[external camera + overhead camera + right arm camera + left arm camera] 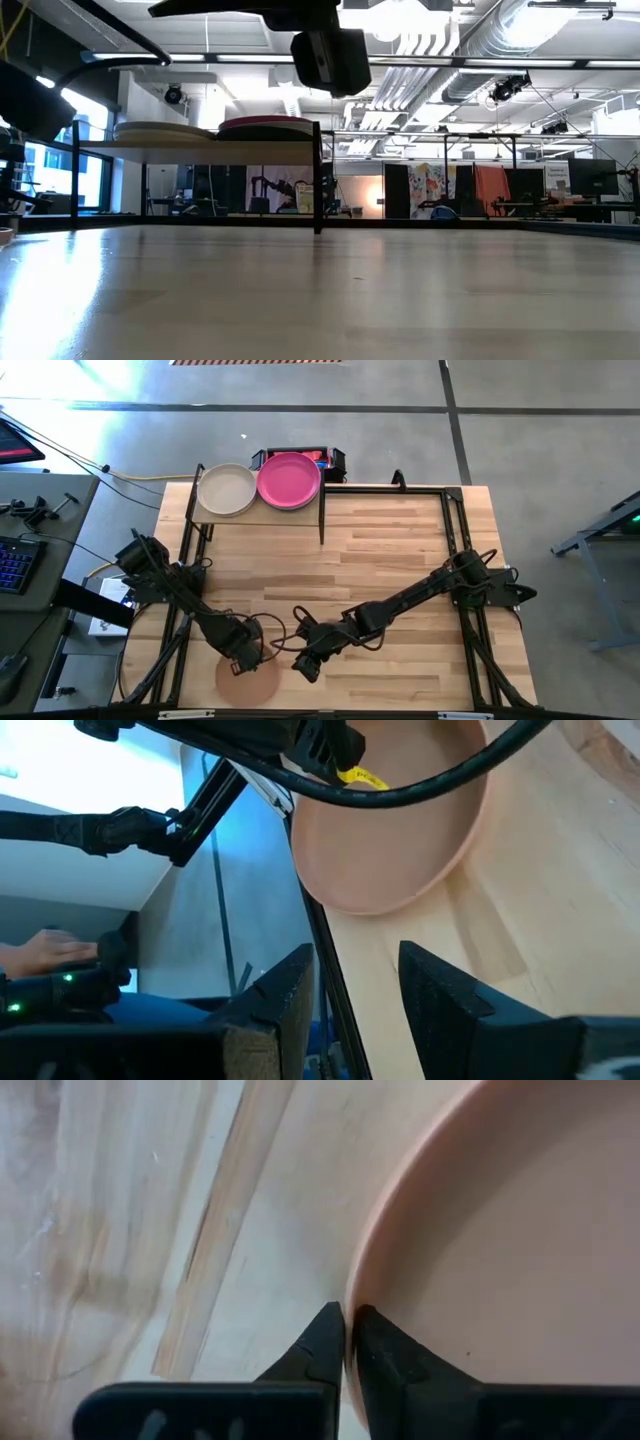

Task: Place and stack plates onto a shelf
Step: Stack the brown plate on the grey plate on the shelf

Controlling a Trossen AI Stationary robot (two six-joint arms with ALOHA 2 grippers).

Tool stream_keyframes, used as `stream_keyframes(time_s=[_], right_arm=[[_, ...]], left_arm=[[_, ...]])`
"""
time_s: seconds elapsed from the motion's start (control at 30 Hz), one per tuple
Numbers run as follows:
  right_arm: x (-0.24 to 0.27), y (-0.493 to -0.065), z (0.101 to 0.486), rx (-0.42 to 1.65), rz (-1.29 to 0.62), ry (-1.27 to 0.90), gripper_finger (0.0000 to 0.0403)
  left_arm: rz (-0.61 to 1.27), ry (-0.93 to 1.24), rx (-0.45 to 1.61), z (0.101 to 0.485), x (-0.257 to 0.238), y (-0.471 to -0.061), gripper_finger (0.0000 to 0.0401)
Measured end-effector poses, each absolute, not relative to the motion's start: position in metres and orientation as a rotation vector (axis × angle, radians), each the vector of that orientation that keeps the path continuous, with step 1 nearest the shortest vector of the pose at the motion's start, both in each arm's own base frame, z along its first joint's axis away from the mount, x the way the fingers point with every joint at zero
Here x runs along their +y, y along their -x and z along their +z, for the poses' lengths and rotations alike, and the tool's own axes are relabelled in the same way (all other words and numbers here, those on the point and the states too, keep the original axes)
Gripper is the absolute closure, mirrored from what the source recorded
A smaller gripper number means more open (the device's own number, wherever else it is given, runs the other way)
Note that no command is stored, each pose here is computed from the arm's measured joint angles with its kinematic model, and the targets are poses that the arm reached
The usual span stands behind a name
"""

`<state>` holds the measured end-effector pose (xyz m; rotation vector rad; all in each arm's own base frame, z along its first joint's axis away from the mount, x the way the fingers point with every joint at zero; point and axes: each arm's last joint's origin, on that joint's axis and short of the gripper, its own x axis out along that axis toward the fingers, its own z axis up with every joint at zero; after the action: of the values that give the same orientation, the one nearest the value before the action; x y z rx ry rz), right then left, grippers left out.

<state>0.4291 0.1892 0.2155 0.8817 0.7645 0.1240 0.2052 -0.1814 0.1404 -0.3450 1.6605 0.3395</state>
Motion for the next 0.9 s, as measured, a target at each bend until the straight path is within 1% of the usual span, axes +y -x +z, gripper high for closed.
stream_keyframes(time_s=[0.23,0.37,0.67,0.9], right_arm=[[0.175,-0.433,0.219,0.756,0.138,-0.836,0.0274],[0.162,-0.434,0.233,0.729,0.181,-0.799,0.0274],[0.120,-0.413,0.283,0.702,0.170,-0.635,0.0274],[0.092,-0.390,0.309,0.744,0.132,-0.518,0.0274]], left_arm=[[0.331,0.382,1.703,0.140,-0.179,-0.206,0.0397],[0.327,0.410,1.689,0.146,-0.176,-0.208,0.0399],[0.330,0.579,1.547,0.185,-0.148,-0.215,0.0400],[0.382,0.700,1.386,0.221,-0.107,-0.216,0.0400]])
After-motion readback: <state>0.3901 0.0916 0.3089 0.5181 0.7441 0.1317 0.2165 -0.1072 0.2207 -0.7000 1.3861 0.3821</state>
